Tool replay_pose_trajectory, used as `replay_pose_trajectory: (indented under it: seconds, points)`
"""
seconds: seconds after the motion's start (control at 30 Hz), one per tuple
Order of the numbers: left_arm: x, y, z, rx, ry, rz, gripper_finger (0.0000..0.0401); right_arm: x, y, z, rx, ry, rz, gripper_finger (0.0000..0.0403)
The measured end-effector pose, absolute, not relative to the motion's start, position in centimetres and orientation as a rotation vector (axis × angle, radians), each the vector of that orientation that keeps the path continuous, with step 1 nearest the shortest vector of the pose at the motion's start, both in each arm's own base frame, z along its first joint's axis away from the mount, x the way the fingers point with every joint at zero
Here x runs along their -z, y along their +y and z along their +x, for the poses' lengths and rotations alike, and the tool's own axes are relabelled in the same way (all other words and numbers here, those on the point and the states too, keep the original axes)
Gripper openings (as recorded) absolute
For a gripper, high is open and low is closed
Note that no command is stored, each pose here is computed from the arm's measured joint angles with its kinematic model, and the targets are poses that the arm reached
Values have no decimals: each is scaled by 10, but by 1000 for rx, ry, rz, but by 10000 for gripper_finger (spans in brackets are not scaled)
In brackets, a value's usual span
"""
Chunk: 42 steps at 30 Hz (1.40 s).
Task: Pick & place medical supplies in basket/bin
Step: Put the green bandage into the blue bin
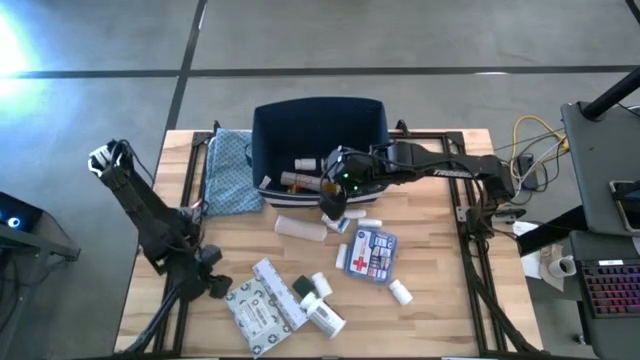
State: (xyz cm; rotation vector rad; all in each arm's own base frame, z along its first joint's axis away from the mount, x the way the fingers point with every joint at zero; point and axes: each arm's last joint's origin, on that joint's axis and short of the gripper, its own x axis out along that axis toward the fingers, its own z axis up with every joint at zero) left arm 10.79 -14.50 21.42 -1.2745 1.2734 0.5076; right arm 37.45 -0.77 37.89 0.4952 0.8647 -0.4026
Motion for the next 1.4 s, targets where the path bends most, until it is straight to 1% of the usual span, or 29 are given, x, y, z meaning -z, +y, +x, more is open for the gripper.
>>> replay_pose_trajectory:
  seconds: [0.1, 0.2, 0.33, 0.5, 0.63, 0.77, 0.9, 1.07, 1.17, 1.23, 1.3, 1.4]
  points:
    - [-214, -163, 112, -518, 1278, -1351, 295, -367, -4, 377, 347, 912, 523, 368]
    - [-209, -182, 120, -559, 1282, -1387, 295, -355, 1, 380, 343, 927, 525, 368]
    - [-201, -206, 136, -589, 1276, -1370, 295, -342, 10, 386, 307, 908, 513, 368]
    - [-190, -231, 155, -642, 1244, -1330, 295, -332, 22, 391, 176, 908, 505, 368]
    - [-175, -243, 168, -700, 1212, -1293, 295, -328, 26, 394, 109, 898, 519, 368]
    - [-169, -251, 174, -717, 1206, -1280, 295, -334, 25, 391, 145, 879, 484, 368]
    - [-169, -252, 178, -725, 1181, -1283, 295, -359, 22, 385, 199, 783, 402, 368]
    - [-167, -247, 181, -740, 1139, -1284, 295, -383, 25, 377, 250, 696, 223, 368]
    - [-166, -245, 182, -746, 1132, -1285, 295, -399, 41, 368, 162, 662, 80, 368]
    - [-165, -245, 182, -747, 1125, -1282, 295, -404, 52, 363, 60, 659, 40, 368]
    - [-165, -245, 182, -743, 1117, -1279, 295, -405, 59, 362, -82, 674, 96, 368]
    - [-165, -244, 183, -739, 1101, -1272, 295, -400, 63, 365, -268, 724, 266, 368]
